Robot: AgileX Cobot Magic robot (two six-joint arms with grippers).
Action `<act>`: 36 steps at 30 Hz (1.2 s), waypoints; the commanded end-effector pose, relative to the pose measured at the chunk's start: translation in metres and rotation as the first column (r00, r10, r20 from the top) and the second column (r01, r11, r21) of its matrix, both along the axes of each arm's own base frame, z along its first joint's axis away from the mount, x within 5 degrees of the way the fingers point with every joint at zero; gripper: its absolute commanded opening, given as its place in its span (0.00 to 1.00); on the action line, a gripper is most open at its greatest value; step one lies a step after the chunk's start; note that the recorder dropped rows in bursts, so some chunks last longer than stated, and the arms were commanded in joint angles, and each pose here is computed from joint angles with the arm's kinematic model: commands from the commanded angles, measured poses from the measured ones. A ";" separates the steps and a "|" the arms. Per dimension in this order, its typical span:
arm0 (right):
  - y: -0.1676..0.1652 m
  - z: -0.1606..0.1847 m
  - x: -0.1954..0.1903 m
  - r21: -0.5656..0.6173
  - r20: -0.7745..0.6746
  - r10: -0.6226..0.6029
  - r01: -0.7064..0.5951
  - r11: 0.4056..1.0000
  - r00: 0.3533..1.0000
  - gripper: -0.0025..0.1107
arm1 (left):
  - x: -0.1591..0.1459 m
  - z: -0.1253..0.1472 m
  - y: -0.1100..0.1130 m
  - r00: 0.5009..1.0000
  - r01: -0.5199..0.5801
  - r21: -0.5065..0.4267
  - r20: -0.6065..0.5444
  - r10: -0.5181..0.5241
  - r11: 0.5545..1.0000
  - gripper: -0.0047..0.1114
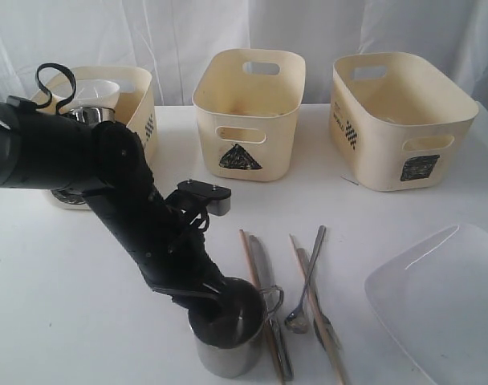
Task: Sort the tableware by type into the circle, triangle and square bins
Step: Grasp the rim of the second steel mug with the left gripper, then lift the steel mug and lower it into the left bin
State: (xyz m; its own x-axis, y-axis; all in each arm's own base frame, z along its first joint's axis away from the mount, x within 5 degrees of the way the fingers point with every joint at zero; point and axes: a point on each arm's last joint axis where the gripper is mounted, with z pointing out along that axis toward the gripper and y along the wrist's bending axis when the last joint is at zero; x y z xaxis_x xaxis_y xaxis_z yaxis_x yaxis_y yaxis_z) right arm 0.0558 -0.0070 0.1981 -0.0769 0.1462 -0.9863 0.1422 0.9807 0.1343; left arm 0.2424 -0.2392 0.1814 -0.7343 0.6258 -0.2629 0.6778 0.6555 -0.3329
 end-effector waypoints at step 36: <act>0.000 -0.001 0.000 0.001 0.007 0.001 -0.001 1.000 1.000 0.02 | 0.072 0.213 0.155 0.528 -0.429 -0.082 0.785 0.323 0.900 0.04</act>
